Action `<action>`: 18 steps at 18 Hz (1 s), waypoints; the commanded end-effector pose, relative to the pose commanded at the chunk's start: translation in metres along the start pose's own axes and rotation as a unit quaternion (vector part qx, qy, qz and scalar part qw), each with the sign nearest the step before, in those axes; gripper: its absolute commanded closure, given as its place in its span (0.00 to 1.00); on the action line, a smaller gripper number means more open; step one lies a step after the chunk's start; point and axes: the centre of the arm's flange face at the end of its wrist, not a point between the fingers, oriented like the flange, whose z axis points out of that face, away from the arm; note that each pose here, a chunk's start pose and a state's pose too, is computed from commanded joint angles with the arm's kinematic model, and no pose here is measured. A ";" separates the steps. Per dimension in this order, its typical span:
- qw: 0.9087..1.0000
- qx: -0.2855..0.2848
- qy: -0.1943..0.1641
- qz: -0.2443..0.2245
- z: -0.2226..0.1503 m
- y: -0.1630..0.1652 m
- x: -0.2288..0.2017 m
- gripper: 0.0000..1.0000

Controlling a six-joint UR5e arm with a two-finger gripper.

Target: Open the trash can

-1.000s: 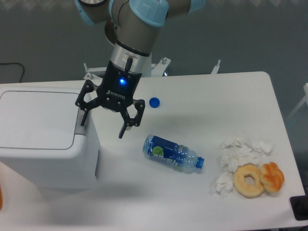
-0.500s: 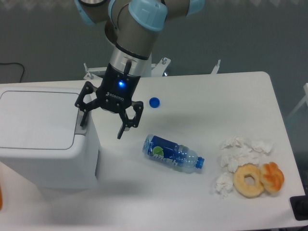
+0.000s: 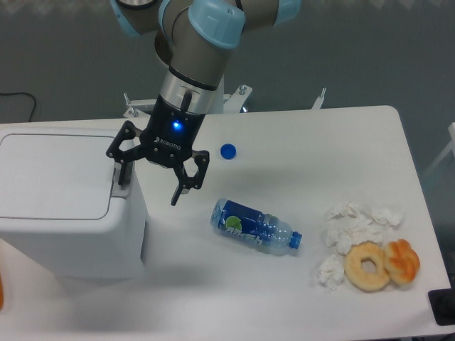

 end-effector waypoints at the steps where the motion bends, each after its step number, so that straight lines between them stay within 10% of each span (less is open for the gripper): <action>1: 1.000 -0.001 0.000 0.000 0.000 0.001 0.000 0.00; 18: 1.000 -0.003 -0.001 -0.003 0.002 0.001 -0.004 0.00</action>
